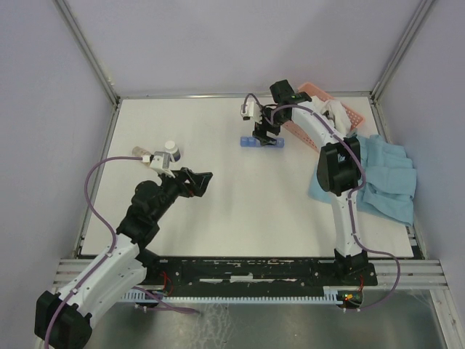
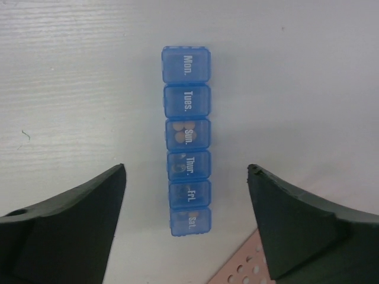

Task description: Sort the pills into containers

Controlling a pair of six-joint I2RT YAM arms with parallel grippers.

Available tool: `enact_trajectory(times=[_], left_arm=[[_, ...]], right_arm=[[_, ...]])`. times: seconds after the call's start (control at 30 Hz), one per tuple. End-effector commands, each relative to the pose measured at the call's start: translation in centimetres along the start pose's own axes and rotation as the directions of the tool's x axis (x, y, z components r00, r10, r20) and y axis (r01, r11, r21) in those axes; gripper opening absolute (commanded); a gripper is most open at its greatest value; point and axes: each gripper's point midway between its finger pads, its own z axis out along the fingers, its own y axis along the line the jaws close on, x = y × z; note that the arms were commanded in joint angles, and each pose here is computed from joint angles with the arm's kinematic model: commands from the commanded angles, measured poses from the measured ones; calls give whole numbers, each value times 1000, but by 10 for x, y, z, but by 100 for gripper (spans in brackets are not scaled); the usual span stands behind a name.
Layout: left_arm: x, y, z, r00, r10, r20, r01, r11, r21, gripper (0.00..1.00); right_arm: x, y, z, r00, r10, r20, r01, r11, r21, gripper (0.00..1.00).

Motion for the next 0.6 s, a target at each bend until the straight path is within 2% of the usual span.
enact_trajectory(times=[0.0, 0.57], left_arm=[[-18, -8, 2, 997, -17, 69, 16, 1000, 26, 99], [-15, -7, 2, 998, -19, 59, 18, 1000, 25, 99]], right_arm=[[7, -2, 6, 999, 32, -43, -33, 999, -20, 100], [40, -10, 33, 994, 25, -102, -31, 998, -57, 98]])
